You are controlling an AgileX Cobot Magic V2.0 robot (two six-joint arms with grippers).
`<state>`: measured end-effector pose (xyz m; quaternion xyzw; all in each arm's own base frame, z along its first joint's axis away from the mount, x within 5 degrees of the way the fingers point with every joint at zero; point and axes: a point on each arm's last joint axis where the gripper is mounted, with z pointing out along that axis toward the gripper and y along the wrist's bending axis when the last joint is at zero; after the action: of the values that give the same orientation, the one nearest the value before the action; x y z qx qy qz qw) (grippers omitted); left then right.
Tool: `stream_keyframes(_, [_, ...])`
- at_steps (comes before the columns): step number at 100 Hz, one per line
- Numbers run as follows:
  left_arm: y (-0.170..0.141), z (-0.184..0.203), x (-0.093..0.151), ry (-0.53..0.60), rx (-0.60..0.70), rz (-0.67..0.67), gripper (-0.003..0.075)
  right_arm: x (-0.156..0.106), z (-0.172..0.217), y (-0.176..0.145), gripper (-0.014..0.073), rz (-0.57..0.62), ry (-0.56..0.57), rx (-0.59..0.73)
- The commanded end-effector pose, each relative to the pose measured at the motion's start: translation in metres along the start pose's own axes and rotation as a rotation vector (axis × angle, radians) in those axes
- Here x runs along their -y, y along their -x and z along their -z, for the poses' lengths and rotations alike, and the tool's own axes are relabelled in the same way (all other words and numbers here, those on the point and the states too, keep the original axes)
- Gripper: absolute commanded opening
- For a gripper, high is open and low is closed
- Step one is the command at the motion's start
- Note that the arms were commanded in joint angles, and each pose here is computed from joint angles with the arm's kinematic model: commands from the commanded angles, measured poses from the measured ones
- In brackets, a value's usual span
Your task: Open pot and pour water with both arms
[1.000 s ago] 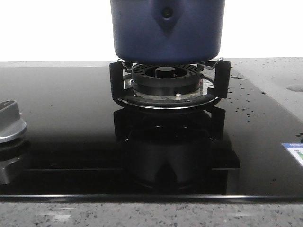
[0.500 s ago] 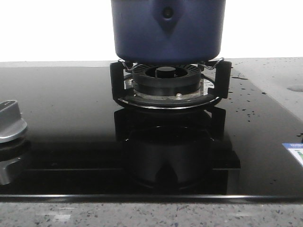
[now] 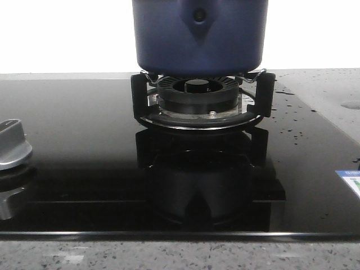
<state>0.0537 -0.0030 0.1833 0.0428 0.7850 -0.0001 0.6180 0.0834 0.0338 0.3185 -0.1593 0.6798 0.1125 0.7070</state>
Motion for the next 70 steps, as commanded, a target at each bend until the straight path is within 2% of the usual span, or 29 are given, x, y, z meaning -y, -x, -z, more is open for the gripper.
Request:
stream_keyframes(1, [-0.0093,-0.0023,-0.0003,0.017,0.03,0.025,-0.002,-0.0018,0.0009,0.0101,-0.0071,0.009,0.026,0.044])
stream_keyframes(70, [-0.0093,-0.0023,-0.0003,0.017,0.03,0.025,-0.002,-0.0012,0.0006,0.0078,-0.0071,0.009,0.018,0.032])
